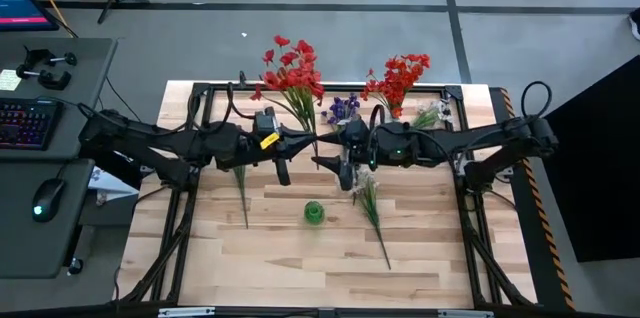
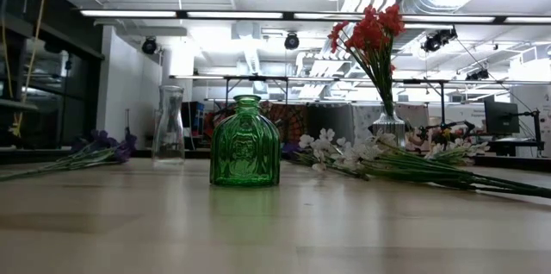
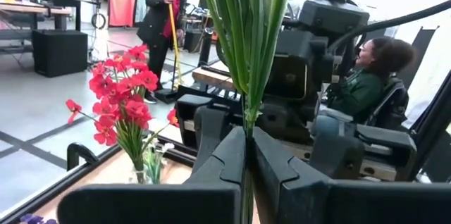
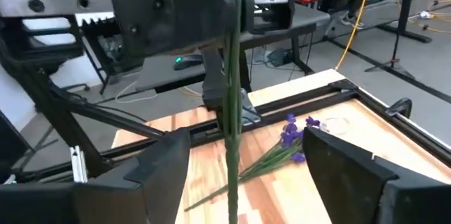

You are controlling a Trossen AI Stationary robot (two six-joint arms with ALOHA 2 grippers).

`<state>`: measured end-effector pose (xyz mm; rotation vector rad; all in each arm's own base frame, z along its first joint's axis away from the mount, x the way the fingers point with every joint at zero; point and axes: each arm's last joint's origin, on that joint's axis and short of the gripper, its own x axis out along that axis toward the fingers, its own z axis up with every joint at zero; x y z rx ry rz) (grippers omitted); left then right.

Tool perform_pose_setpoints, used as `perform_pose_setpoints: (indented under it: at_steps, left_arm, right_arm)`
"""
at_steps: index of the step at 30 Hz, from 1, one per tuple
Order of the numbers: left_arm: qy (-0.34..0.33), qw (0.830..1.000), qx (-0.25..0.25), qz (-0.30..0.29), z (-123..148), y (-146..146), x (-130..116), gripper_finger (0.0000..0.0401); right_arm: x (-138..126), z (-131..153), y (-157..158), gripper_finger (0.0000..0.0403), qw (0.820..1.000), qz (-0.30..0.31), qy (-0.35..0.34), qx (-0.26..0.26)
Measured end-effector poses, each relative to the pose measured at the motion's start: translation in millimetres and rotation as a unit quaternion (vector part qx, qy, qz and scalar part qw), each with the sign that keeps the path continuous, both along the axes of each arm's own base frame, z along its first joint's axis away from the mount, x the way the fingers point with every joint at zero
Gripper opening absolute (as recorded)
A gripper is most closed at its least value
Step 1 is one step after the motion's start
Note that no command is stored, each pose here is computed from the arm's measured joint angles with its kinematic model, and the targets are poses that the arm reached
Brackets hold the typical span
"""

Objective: Sort flowers into vase by color
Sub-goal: Put the orange flowers into the top right transparent flower vase

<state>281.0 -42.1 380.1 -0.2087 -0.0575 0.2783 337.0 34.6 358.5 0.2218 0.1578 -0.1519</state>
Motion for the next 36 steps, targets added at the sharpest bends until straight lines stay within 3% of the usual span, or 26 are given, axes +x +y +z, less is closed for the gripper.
perform_pose_setpoints:
  at_steps: [4,13,18,25,28,32,36]
  left_arm:
    - [0.002,1.000,0.005,0.004,0.0,1.8,0.3,0.0000]
    - [0.002,1.000,0.005,0.014,-0.1,7.3,1.0,0.0000]
    - [0.002,1.000,0.005,0.012,-0.1,7.2,1.0,0.0000]
    - [0.002,1.000,0.006,0.012,-0.1,7.1,1.0,0.0000]
    - [0.003,1.000,0.006,0.012,-0.7,6.9,1.8,0.0000]
    - [0.003,1.000,0.005,0.012,-1.0,6.9,2.0,0.0000]
    - [0.003,1.000,0.006,0.013,-0.9,6.9,2.0,0.0000]
  right_arm:
    - [2.2,-2.8,-1.1,0.0234,1.000,-0.015,0.004,-0.003]
    - [1.6,-1.3,-2.4,0.0093,0.999,-0.039,-0.002,-0.004]
    - [2.3,4.2,-2.3,0.0088,0.999,-0.040,-0.031,0.000]
    - [2.3,4.6,-2.7,0.0146,0.999,-0.041,-0.031,-0.009]
    - [2.4,4.5,-2.3,0.0152,0.999,-0.034,-0.029,-0.019]
    - [2.4,4.5,-2.3,0.0113,0.999,-0.035,-0.028,-0.025]
    - [2.4,5.0,-2.3,0.0032,0.999,-0.034,-0.031,-0.025]
